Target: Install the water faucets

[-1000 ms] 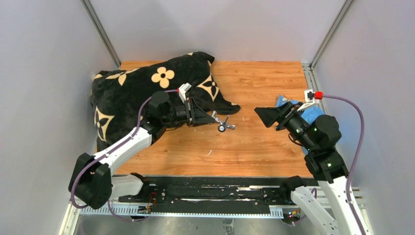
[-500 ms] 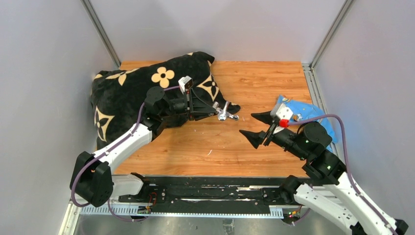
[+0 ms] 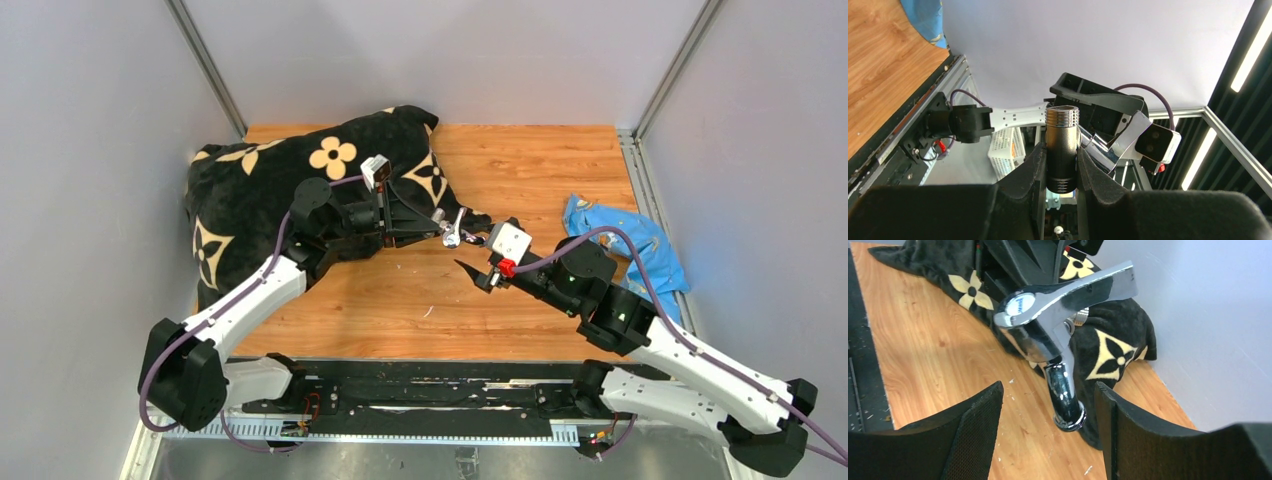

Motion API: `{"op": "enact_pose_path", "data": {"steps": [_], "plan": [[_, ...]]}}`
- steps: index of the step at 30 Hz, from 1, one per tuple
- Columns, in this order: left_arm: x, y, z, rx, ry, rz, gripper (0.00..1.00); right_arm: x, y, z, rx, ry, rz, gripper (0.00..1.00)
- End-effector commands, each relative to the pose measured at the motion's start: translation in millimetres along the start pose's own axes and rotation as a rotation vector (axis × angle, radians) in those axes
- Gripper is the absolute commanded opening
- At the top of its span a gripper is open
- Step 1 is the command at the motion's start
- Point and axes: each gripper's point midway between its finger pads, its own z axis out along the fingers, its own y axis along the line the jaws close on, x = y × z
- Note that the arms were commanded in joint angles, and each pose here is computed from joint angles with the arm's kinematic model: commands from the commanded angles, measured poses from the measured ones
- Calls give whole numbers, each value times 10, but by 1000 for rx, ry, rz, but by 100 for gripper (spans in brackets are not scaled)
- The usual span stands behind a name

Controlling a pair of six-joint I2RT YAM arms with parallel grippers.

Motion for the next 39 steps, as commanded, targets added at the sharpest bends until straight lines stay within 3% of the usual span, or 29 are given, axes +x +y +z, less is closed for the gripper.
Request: {"op": "enact_pose_path", "data": {"steps": [1, 6, 13, 17, 19, 22, 25, 32, 36, 39], "plan": [[55, -177, -68, 45, -7, 66, 0, -312, -146, 64, 54, -102, -59, 64], [70, -159, -80, 43, -7, 68, 0, -357, -79, 164, 12, -112, -47, 51], [81, -122, -83, 38, -5, 68, 0, -464, -19, 240, -16, -165, -3, 49], [81, -116, -87, 38, -5, 72, 0, -477, -17, 269, -14, -173, 13, 41], [83, -93, -86, 34, -5, 68, 0, -477, -30, 285, -3, -168, 51, 31], [85, -86, -90, 34, -9, 74, 0, -430, -40, 316, 9, -123, 138, 3], [81, -110, -99, 41, -22, 113, 0, -376, -129, 307, 93, -106, 323, 1], [45, -205, -160, 69, -109, 343, 0, -161, -208, 213, 206, -67, 970, 1], [77, -405, -239, 175, -170, 498, 0, -52, -129, 187, 166, -62, 1332, 1], [65, -393, -332, 228, -259, 589, 0, -56, -1, 242, 29, -67, 1647, 1]]}}
